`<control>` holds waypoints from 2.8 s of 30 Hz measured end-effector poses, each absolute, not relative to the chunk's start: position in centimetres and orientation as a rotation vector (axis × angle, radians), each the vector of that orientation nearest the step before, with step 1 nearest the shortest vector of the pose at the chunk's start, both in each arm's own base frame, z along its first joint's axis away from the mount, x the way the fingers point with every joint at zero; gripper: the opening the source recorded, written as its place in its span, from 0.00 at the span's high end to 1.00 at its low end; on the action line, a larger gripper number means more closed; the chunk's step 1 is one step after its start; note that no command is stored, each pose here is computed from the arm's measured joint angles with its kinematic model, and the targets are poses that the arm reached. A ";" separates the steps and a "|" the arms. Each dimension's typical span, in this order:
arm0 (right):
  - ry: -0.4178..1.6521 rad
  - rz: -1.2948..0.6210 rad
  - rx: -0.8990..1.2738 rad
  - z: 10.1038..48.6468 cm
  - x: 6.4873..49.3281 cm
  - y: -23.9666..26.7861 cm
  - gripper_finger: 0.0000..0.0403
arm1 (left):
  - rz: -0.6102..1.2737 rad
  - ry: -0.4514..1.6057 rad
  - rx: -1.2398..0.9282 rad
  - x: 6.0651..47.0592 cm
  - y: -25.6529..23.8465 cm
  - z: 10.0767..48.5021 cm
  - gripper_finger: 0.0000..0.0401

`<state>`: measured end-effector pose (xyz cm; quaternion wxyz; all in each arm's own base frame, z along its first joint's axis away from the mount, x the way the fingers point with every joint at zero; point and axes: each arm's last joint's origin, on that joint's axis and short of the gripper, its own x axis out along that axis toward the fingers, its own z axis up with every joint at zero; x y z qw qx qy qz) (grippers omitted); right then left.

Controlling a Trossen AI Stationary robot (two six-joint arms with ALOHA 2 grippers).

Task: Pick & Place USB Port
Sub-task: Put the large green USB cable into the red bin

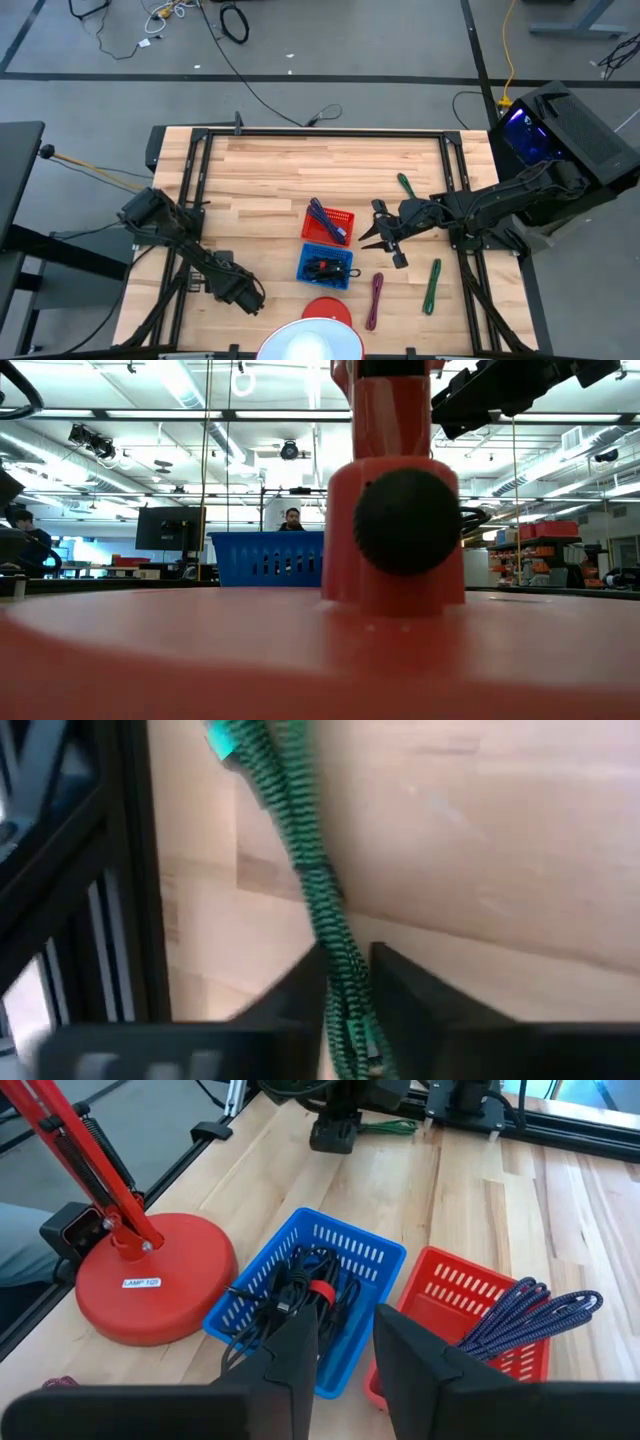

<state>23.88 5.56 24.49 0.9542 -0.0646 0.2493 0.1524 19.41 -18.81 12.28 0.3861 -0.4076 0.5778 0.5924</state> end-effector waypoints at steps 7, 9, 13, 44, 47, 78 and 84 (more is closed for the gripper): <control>0.504 0.308 -0.127 24.5 23.9 5.6 0.75 | 1.472 1.511 -1.017 19.4 -18.9 12.2 0.98; 0.505 0.308 -0.127 24.5 23.9 5.6 0.75 | 1.446 1.516 -0.993 19.5 -19.0 12.6 0.98; 0.504 0.307 -0.127 24.5 23.9 5.5 0.75 | 1.465 1.491 -0.875 19.6 -18.9 14.8 0.98; 0.329 0.291 -0.065 26.5 24.1 5.6 0.75 | 1.058 -0.117 -0.511 30.5 -12.1 16.7 0.98; 0.346 0.292 -0.073 26.4 24.0 5.6 0.75 | 1.038 -0.190 -0.611 30.6 -12.0 15.8 0.98; 0.384 0.301 -0.120 26.0 23.9 5.5 0.75 | 0.702 -0.237 -0.712 32.1 -7.3 16.1 0.98; 0.382 0.302 -0.125 26.0 23.9 5.5 0.75 | 0.685 -0.224 -0.764 32.3 -8.0 14.8 0.98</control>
